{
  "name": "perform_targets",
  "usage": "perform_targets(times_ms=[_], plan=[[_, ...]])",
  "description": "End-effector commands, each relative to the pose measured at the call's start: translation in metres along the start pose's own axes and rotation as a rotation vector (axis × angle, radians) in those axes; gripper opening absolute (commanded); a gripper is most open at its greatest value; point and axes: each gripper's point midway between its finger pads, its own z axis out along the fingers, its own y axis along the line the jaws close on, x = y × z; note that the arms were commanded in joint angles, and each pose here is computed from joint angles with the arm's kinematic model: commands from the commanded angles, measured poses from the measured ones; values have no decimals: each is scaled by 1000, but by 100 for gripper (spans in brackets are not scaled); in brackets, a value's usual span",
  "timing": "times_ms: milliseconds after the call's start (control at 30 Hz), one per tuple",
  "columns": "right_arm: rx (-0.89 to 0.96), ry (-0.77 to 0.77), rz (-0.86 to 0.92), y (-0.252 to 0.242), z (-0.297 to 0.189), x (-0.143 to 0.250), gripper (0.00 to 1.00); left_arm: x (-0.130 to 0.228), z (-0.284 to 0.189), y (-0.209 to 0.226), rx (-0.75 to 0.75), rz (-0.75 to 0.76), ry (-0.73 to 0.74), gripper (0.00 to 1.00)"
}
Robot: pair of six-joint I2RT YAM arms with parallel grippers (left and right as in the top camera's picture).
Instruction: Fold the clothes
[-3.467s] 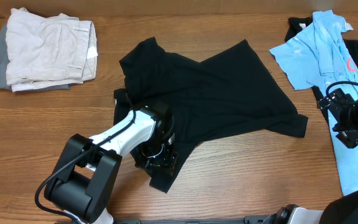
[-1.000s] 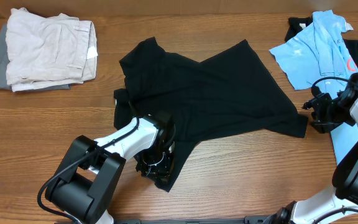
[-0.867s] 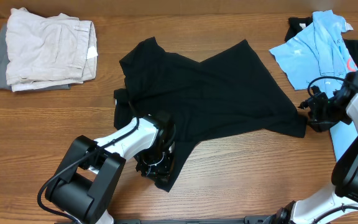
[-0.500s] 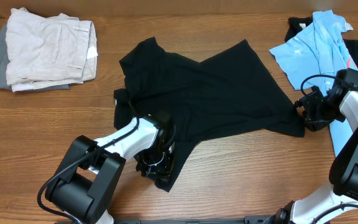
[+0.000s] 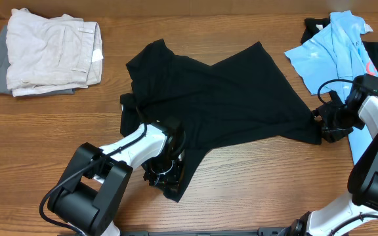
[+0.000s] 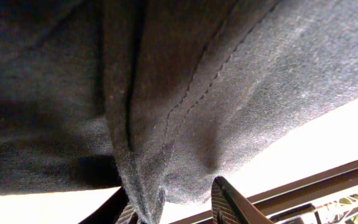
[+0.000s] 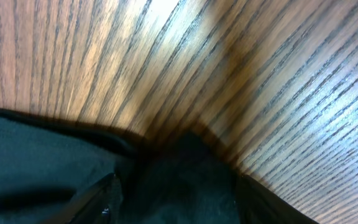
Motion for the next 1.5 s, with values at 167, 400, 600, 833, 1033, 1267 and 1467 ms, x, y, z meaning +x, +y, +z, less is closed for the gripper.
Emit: perform_targets(times_ms=[167, 400, 600, 833, 1033, 1267, 1467], plan=[[26, 34, -1, -1, 24, 4, 41, -7, 7, 5, -28, 52, -27, 38], [70, 8, 20, -6, 18, -2, 20, -7, 7, 5, -28, 52, -27, 23], [98, -5, 21, -4, 4, -8, 15, -12, -1, 1, -26, 56, -39, 4], [85, -28, 21, 8, -21, -17, 4, -15, -17, 0, -62, 50, -45, 4], [46, -94, 27, 21, -59, -24, 4, -14, -46, -1, -105, 50, -112, 4], [-6, -158, 10, 32, -124, -17, 4, -6, -129, -19, -101, 103, -377, 4], [-90, -255, -43, 35, -180, 0, 4, 30, -199, -26, -95, 110, -573, 4]])
